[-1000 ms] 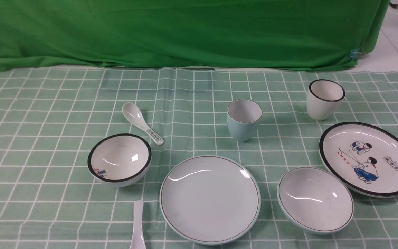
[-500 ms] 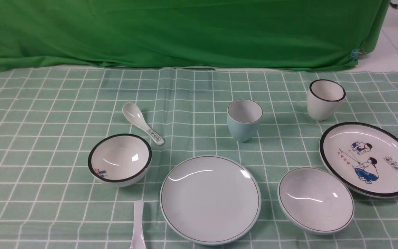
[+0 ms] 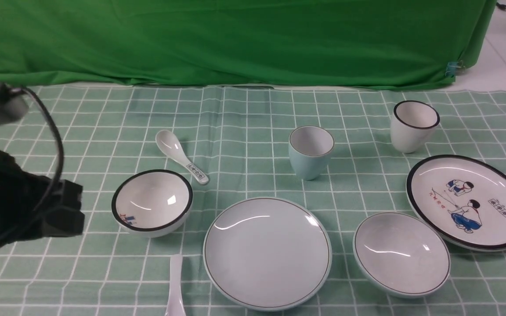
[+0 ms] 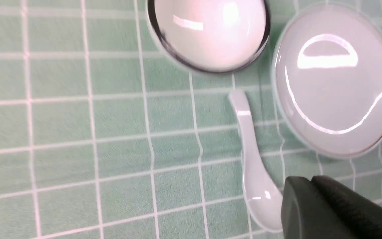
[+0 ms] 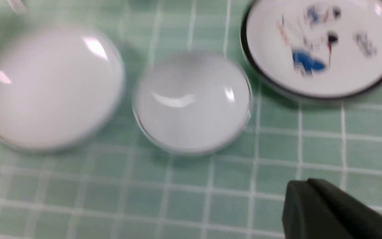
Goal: Place the bowls on the plates on the blue tablecloth, put the cups on the bowls, and place the spoons in the cups.
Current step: 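Reach the grippers toward the bowl and tableware on the table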
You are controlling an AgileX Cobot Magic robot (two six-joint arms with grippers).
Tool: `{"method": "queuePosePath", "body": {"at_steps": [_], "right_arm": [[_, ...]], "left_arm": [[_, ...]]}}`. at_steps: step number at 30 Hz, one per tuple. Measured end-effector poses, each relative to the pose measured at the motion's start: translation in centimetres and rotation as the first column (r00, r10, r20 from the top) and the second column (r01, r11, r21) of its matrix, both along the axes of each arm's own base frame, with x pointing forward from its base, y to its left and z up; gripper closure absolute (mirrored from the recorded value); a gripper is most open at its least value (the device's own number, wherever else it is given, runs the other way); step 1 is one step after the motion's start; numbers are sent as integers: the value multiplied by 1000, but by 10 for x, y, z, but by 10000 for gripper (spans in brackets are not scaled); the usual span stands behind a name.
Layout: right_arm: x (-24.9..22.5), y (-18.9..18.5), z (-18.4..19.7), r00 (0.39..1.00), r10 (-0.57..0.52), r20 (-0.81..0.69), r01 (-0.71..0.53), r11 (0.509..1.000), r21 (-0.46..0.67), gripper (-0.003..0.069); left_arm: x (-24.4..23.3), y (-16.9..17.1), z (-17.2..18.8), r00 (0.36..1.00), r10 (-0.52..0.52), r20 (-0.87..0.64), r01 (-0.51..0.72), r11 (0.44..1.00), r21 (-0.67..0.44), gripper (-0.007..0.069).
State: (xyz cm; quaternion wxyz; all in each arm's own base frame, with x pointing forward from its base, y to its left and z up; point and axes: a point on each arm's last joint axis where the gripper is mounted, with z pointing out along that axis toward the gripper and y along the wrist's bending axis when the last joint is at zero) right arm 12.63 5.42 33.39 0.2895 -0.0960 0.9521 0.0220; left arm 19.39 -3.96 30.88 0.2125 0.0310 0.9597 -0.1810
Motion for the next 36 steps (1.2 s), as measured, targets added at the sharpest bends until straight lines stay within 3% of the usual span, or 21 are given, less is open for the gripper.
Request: {"method": "queuePosePath", "body": {"at_steps": [6, 12, 15, 20, 22, 27, 32, 36], "right_arm": [[59, 20, -23, 979, 7, -205, -37, 989, -141, 640], [107, 20, -48, 933, 17, -360, -47, 996, -74, 631], [127, 22, -69, 911, -1, -413, -30, 997, -70, 531], [147, 28, -105, 874, -17, -486, -30, 996, -87, 227], [153, 29, -119, 856, -26, -517, -28, 995, -96, 176], [165, 34, -147, 834, -65, -548, 13, 995, -98, 146], [171, 35, -158, 839, -78, -539, 32, 995, -94, 144], [174, 36, -168, 831, -87, -549, 39, 994, -98, 202]], "left_arm": [[8, -43, -18, 982, -185, -48, 185, 983, 12, 624], [2, -88, -37, 939, -323, -123, 334, 939, 84, 624], [9, -103, -35, 924, -362, -121, 374, 922, 103, 625], [22, -111, -12, 923, -383, -26, 384, 916, 114, 625], [25, -110, -6, 922, -387, -2, 384, 913, 137, 625], [24, -101, -9, 913, -406, -48, 405, 880, 248, 624], [23, -97, -10, 917, -390, -76, 396, 876, 276, 618], [24, -97, -10, 919, -388, -75, 393, 877, 276, 617]]}}
